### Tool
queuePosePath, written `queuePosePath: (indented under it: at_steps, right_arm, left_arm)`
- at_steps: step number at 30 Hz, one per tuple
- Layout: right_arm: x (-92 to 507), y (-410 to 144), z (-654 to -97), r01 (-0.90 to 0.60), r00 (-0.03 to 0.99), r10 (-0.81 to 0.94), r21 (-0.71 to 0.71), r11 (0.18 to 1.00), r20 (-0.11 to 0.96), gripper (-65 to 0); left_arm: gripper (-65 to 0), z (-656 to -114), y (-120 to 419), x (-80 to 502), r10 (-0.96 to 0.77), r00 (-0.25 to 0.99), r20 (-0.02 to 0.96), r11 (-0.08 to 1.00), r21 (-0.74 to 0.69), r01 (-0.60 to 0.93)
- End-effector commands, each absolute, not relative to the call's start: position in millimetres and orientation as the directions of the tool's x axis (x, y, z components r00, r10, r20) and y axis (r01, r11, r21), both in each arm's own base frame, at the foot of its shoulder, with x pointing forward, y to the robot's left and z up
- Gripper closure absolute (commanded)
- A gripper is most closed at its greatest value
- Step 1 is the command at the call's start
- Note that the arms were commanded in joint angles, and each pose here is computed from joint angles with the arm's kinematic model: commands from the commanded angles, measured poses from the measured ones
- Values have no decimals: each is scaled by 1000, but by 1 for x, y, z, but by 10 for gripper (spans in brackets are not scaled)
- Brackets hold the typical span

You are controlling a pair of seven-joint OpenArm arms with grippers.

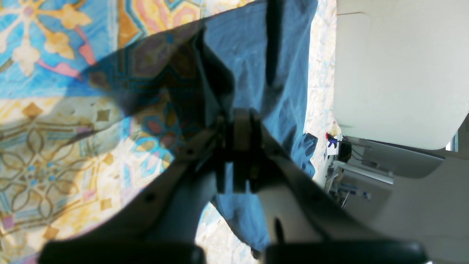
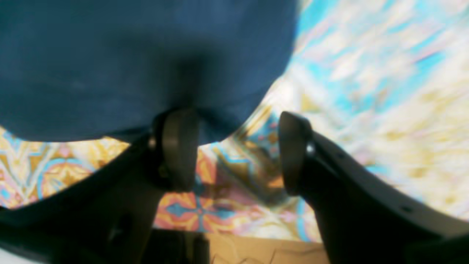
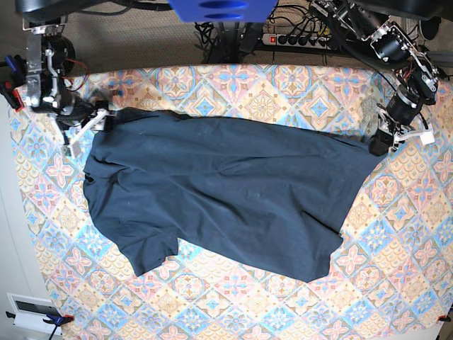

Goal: Layout the t-shirt on the table in an organized manner, then fold the t-shirt properly
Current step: 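Pull the shoulder edge with the left gripper away from the right gripper, then lift the shirt with both grippers and swing it toward the table edge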

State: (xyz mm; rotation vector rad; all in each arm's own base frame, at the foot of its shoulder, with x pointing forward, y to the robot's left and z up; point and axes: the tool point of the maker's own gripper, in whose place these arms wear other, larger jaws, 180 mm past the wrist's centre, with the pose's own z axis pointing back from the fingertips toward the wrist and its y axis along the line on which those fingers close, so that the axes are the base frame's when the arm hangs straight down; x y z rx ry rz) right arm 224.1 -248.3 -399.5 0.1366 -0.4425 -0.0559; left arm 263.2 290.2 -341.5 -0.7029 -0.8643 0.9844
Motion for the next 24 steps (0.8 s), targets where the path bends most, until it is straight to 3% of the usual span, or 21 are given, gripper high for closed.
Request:
queuePosePath:
  at_steps: [1,16,24]
  right_arm:
    - [237,-257,-389,11,884,-66,119,993,463,-337]
    - [228,-255,-420,75,897,-136,158,985,420,-336]
    - [227,-230,-427,93,892,-181,224,970,414,-232]
  left_arm:
    - [0,-329,294,268,904,285,320,411,-832,-372]
    - [0,-329,293,268,903,287,319,412,-832,-372]
    - [0,-329,293,268,904,288,317,411,-832,-373]
